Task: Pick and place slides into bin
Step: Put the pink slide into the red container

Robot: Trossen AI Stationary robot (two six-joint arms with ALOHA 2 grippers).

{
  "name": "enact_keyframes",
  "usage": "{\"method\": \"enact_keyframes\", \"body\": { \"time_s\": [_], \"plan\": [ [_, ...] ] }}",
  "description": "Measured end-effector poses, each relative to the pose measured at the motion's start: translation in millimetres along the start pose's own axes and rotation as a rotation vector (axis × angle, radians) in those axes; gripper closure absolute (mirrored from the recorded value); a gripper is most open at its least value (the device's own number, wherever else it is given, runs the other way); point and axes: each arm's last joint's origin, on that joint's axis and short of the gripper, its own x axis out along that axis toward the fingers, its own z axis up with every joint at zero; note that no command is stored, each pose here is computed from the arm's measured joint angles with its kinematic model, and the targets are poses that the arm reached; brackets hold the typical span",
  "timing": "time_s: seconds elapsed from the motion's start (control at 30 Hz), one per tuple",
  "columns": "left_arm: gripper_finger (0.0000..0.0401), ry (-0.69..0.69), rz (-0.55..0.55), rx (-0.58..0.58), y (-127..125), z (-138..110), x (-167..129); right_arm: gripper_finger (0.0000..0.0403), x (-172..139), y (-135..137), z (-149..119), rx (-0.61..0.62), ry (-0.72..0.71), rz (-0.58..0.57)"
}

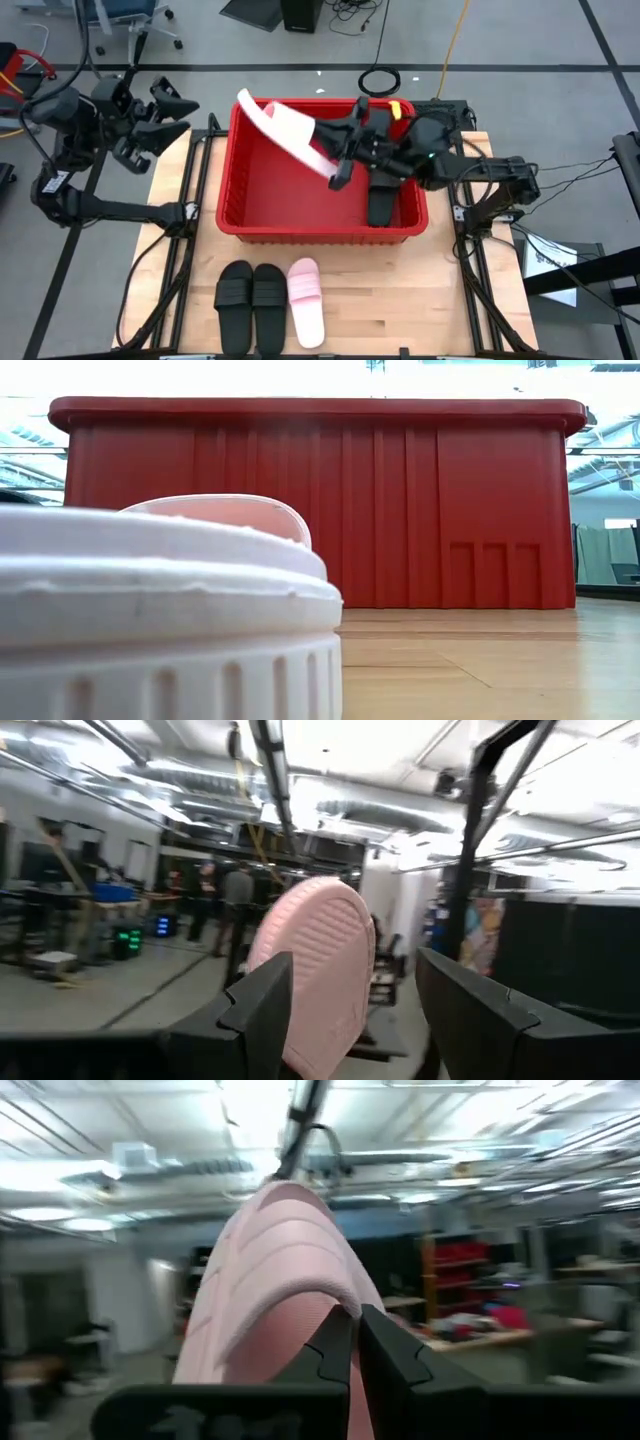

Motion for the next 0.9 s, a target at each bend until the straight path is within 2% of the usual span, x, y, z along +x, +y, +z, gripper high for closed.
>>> {"method": "enact_keyframes", "body": {
  "time_s": [0.2, 0.33, 0.57, 0.9],
  "plan": [
    [0.0187, 0.0, 0.095, 0.03, 10, 1, -1, 0.0401, -4, -5, 35, -0.129, 0.037, -0.141],
    [0.0187, -0.004, 0.142, 0.045, 15, 2, -3, 0.0401, -7, -8, 47, -0.186, 0.074, -0.241],
    [0.0187, -0.015, 0.202, 0.06, 20, 3, -6, 0.0401, -10, -14, 43, -0.29, 0.167, -0.435],
    [0.0187, 0.001, 0.165, 0.049, 23, 4, -8, 0.0401, -18, -24, 23, -0.461, 0.382, -0.711]
  ]
}}
